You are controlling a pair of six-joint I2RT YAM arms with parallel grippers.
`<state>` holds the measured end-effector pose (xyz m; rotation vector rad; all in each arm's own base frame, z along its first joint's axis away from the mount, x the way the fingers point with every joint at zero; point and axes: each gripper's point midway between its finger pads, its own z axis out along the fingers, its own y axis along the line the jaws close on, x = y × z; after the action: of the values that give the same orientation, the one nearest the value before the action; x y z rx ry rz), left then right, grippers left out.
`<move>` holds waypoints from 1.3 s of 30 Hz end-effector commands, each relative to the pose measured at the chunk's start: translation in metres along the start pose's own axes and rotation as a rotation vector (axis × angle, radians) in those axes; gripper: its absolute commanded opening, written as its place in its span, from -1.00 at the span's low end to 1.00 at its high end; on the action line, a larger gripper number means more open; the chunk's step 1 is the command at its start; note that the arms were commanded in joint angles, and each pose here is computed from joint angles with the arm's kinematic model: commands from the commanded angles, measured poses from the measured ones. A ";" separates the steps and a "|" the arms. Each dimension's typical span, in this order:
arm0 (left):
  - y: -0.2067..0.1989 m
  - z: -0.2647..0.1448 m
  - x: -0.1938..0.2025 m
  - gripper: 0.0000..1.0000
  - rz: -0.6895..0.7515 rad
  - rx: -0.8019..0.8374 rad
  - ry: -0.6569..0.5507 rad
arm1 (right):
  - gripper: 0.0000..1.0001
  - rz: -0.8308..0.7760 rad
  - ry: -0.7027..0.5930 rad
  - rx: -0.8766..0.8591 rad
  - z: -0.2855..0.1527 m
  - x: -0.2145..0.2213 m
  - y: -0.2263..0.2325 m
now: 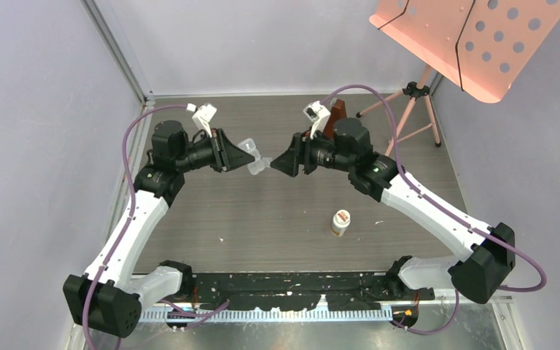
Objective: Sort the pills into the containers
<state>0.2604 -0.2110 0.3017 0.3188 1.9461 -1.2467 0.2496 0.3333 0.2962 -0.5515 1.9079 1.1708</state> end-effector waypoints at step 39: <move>-0.031 -0.021 -0.027 -1.00 -0.049 0.037 -0.186 | 0.32 0.042 -0.269 -0.290 -0.030 -0.014 0.049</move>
<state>0.2464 -0.2071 0.3313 0.2001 1.8387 -1.3265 0.2264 0.3242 0.3029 -0.3690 1.7210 1.4414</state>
